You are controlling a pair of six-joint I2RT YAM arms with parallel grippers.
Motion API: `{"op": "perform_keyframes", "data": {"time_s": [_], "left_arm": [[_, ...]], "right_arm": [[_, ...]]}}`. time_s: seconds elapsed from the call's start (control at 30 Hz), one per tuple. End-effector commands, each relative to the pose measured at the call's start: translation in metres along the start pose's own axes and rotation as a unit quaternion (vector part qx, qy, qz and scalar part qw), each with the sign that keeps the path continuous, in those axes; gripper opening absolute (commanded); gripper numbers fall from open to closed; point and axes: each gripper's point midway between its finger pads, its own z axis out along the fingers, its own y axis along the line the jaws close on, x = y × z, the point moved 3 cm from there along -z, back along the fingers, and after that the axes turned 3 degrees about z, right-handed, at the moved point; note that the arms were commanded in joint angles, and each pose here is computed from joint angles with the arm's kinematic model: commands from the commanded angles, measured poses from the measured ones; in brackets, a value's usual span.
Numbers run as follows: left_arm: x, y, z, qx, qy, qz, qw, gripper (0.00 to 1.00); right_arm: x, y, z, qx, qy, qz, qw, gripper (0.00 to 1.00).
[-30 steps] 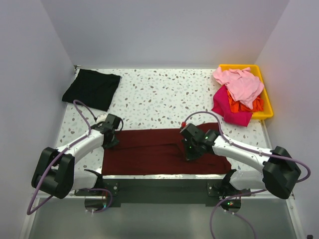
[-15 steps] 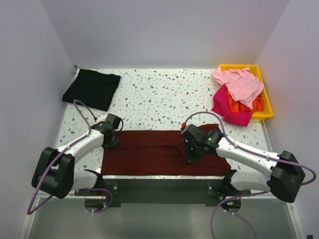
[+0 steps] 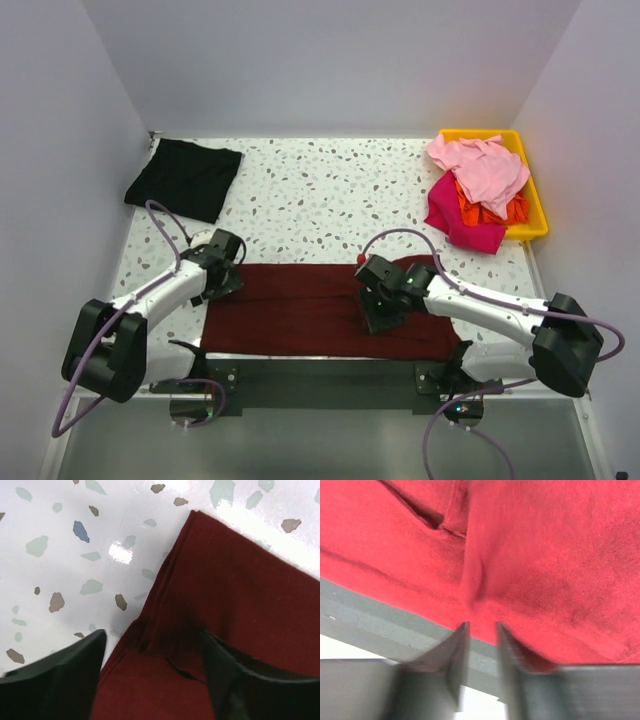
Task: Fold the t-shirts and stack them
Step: Fold the tshirt
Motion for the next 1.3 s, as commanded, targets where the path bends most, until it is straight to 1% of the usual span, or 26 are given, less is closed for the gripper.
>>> {"op": "perform_keyframes", "data": {"time_s": [0.0,0.03,0.07,0.13,0.17,0.27,0.3,0.33,0.47,0.5,0.57,0.6,0.67,0.7,0.8,1.03,1.1,1.13,1.27], "left_arm": [[-0.018,0.001,-0.013,0.0,-0.029,-0.02,0.999,0.85],[-0.022,0.0,-0.016,0.003,-0.033,-0.022,0.999,0.91],[-0.024,0.0,-0.018,0.004,-0.036,-0.023,0.999,0.93],[-0.031,-0.002,-0.022,0.008,-0.045,-0.021,0.999,0.98],[-0.033,-0.003,-0.024,0.009,-0.049,-0.019,0.999,1.0],[-0.042,-0.01,-0.031,0.017,-0.064,-0.011,0.998,1.0],[-0.044,-0.014,-0.034,0.022,-0.069,-0.004,0.997,1.0],[-0.047,-0.02,-0.036,0.029,-0.072,0.0,0.997,1.0],[-0.048,-0.051,-0.044,0.081,-0.08,0.024,0.993,1.0],[-0.046,-0.066,-0.048,0.107,-0.083,0.033,0.99,1.0],[-0.039,-0.087,-0.052,0.138,-0.084,0.05,0.986,1.0],[-0.037,-0.094,-0.053,0.147,-0.084,0.053,0.984,1.0],[-0.028,-0.104,-0.048,0.153,-0.075,0.065,0.983,1.0],[-0.025,-0.111,-0.047,0.166,-0.072,0.067,0.981,1.0],[-0.015,-0.114,-0.036,0.164,-0.055,0.073,0.982,1.0],[0.005,-0.101,-0.019,0.147,-0.038,0.079,0.985,1.0],[0.01,-0.096,-0.015,0.137,-0.032,0.077,0.987,1.0],[0.016,-0.09,-0.011,0.128,-0.026,0.08,0.988,1.0],[0.029,-0.073,-0.005,0.098,-0.009,0.079,0.992,1.0]], "right_arm": [[-0.019,0.007,-0.016,0.001,-0.039,0.008,0.999,0.45],[-0.022,0.005,-0.016,0.009,-0.046,0.008,0.999,0.49],[-0.028,0.003,-0.018,0.02,-0.057,0.01,0.998,0.56],[-0.037,-0.005,-0.018,0.036,-0.067,0.023,0.997,0.59],[-0.041,-0.01,-0.018,0.041,-0.074,0.027,0.996,0.62],[-0.058,-0.027,-0.019,0.033,-0.097,0.064,0.993,0.64],[-0.069,-0.036,-0.022,0.028,-0.113,0.089,0.989,0.64],[-0.073,-0.042,-0.025,0.026,-0.124,0.092,0.988,0.65],[-0.08,-0.074,-0.023,0.052,-0.131,0.128,0.982,0.66],[-0.085,-0.086,-0.022,0.056,-0.139,0.15,0.977,0.66],[-0.083,-0.097,-0.015,0.056,-0.134,0.166,0.975,0.66],[-0.087,-0.104,-0.014,0.058,-0.141,0.18,0.972,0.66],[-0.085,-0.108,-0.005,0.052,-0.128,0.189,0.972,0.66],[-0.089,-0.112,-0.003,0.049,-0.134,0.196,0.97,0.66],[-0.091,-0.119,0.011,0.053,-0.119,0.208,0.969,0.66],[-0.106,-0.124,0.038,0.049,-0.089,0.211,0.972,0.67],[-0.119,-0.125,0.042,0.047,-0.095,0.211,0.972,0.67],[-0.118,-0.127,0.052,0.051,-0.079,0.211,0.973,0.67],[-0.15,-0.127,0.062,0.048,-0.08,0.205,0.974,0.67]]}}
